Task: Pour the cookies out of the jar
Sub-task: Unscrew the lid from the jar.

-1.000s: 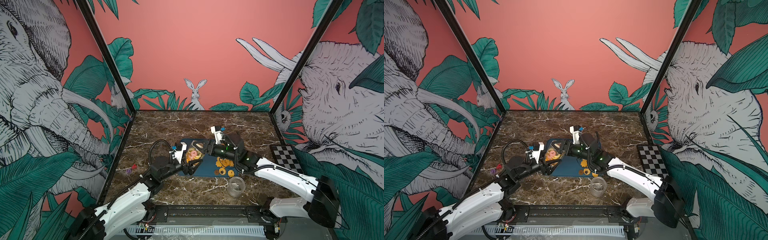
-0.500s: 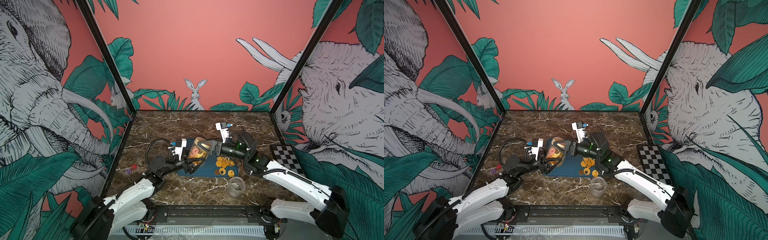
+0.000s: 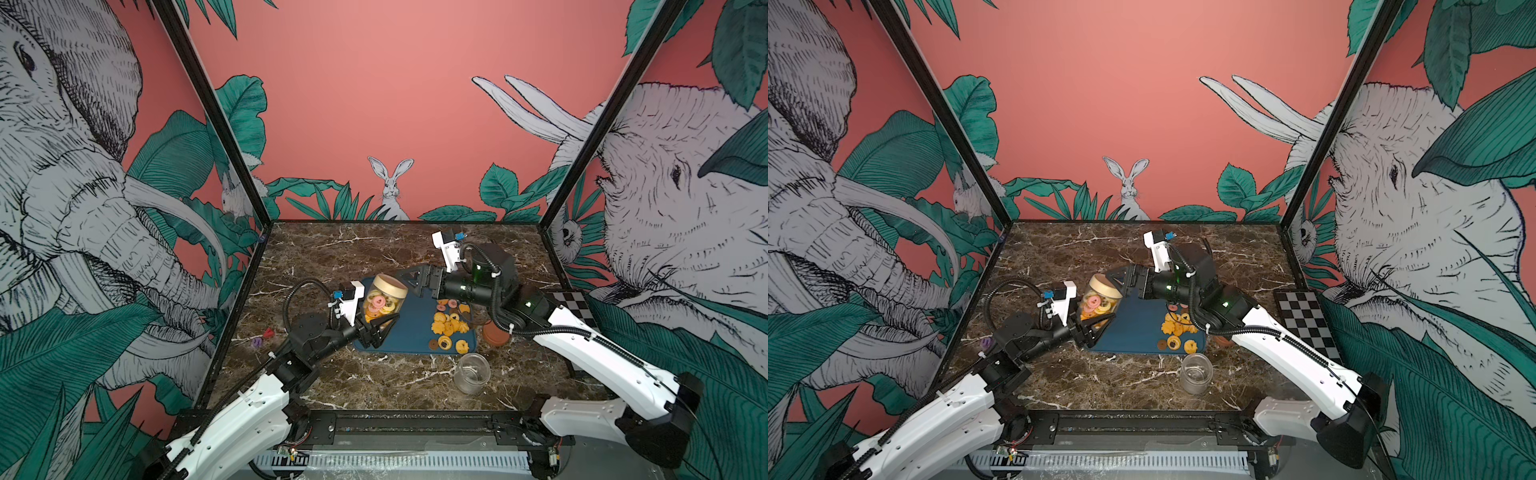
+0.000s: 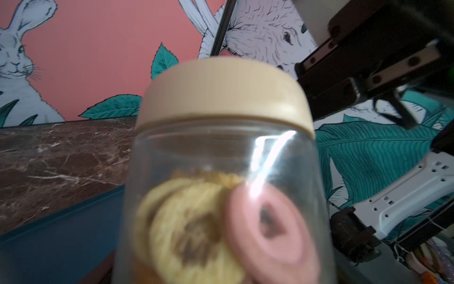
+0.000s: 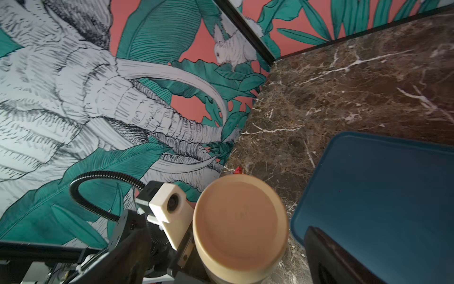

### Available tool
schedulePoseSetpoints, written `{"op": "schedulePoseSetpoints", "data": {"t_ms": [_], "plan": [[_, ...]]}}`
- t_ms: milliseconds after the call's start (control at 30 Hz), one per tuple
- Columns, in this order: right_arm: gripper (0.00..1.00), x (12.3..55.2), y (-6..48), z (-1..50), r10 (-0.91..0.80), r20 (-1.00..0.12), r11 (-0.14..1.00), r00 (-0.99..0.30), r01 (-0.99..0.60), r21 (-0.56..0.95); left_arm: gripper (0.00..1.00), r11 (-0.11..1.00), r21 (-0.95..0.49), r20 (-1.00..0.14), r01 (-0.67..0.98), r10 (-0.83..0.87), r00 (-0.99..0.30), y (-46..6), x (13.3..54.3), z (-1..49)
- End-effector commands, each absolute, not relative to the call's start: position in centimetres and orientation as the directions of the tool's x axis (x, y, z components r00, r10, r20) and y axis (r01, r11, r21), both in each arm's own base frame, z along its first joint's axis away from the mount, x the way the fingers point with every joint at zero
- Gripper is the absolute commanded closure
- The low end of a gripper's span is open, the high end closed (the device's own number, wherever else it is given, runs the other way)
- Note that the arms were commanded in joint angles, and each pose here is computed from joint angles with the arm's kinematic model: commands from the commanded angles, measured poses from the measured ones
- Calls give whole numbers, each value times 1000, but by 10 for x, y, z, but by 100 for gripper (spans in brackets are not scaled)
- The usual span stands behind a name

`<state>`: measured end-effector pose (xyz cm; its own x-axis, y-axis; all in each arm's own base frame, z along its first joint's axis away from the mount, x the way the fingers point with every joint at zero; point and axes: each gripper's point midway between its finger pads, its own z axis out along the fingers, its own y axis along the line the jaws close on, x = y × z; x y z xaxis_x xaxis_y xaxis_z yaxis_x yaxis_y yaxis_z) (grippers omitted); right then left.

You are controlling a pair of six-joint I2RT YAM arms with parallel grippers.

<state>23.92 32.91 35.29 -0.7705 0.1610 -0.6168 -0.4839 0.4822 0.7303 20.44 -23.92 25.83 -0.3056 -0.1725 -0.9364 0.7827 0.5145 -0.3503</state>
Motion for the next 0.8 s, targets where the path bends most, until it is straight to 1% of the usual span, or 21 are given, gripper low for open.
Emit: {"op": "schedulePoseSetpoints", "data": {"t_ms": [0, 67, 100, 233, 400, 467, 700, 767], "plan": [[1, 253, 314, 331, 196, -570, 616, -798, -351, 705, 100, 624, -270, -962, 734, -206, -178, -221, 220, 276], [1, 259, 306, 315, 222, -541, 668, -811, -278, 690, 100, 683, -246, -969, 688, -190, -158, -212, 227, 271], [1, 261, 307, 323, 234, -545, 665, -805, -276, 694, 100, 704, -231, -973, 672, -176, -150, -208, 230, 269], [1, 267, 307, 312, 271, -505, 686, -820, -204, 698, 100, 760, -166, -986, 629, -119, -116, -199, 236, 264], [2, 274, 311, 308, 275, -487, 710, -829, -167, 684, 100, 797, -45, -999, 602, -21, -47, -198, 230, 262], [3, 278, 311, 311, 273, -492, 724, -826, -161, 671, 100, 802, -13, -999, 597, 13, -40, -198, 229, 258], [2, 287, 308, 319, 250, -518, 777, -818, -150, 612, 100, 824, -2, -997, 567, 39, -61, -199, 229, 241], [3, 289, 308, 315, 244, -510, 787, -825, -139, 602, 100, 835, 6, -996, 550, 51, -68, -197, 230, 235]]}}
